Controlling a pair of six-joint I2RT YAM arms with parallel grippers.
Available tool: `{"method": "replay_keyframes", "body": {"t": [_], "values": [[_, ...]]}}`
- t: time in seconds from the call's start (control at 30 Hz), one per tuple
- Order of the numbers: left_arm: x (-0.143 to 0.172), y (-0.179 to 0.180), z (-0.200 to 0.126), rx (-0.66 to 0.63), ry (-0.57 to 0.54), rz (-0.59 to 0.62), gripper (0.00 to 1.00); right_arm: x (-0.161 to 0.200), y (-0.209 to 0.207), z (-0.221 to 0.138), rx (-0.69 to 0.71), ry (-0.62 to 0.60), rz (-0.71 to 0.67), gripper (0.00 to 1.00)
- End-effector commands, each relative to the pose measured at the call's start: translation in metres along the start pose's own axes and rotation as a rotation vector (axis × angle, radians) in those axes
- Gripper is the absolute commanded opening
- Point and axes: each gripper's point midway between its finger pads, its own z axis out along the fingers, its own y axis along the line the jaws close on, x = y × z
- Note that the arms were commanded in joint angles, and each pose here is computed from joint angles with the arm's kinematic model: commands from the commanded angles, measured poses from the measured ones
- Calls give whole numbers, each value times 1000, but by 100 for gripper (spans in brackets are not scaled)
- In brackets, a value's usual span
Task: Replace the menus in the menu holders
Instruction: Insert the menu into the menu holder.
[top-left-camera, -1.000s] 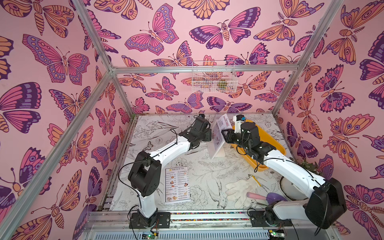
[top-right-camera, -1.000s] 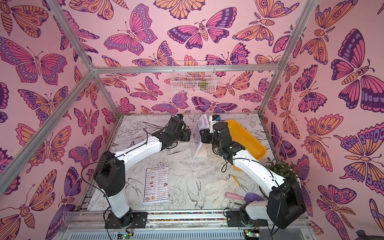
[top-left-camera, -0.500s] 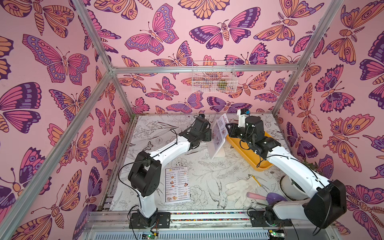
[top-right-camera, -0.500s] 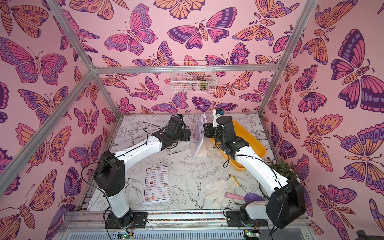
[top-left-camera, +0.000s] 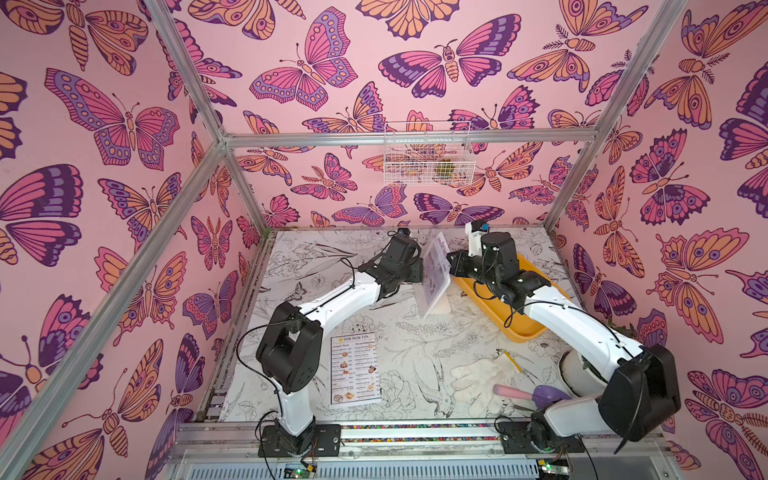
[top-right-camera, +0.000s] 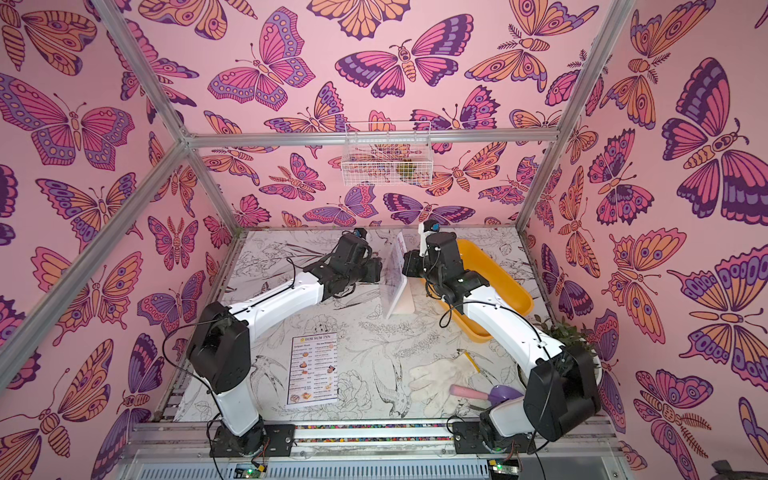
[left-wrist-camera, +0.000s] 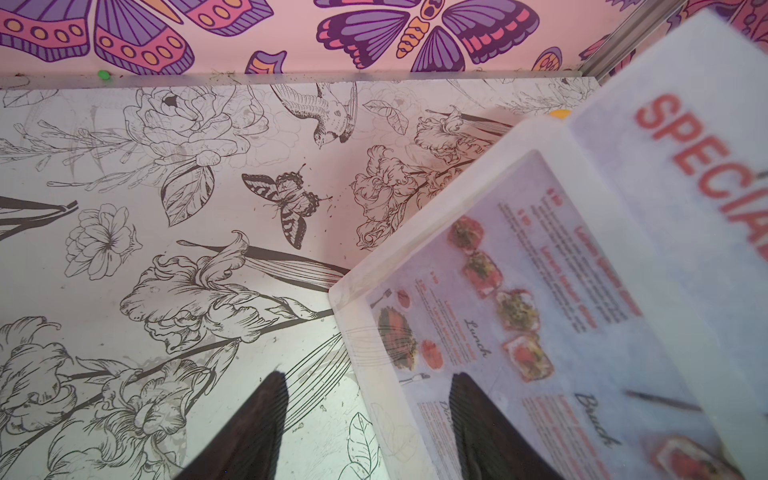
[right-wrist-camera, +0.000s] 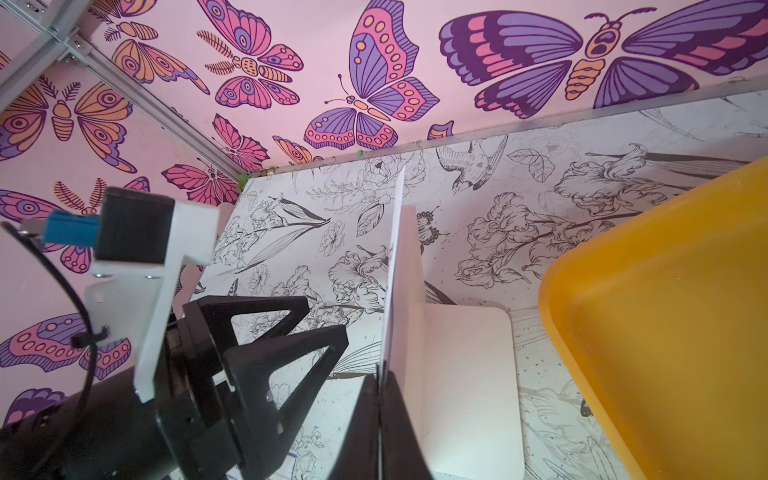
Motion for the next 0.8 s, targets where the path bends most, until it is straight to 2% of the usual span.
{"method": "replay_keyframes", "body": {"t": [0.0,0.23,0.33,0.53,0.67,0.77], "values": [[-17,1,-8,0,-45,-7,65,6,11,4,-30,43,-5,7],[-16,1,-7,-3,-43,-7,65,28,11,13,-24,114,-11,8],[-16,1,-7,-3,-42,-7,65,28,10,12,-15,123,-18,13],[-16,2,-8,-3,-43,-10,65,4,10,-2,12,55,-41,21],[-15,2,-8,-4,-43,-11,65,-6,9,-1,15,40,-47,21],[-15,3,-8,-8,-42,-11,65,-6,10,5,8,51,-44,17]]}}
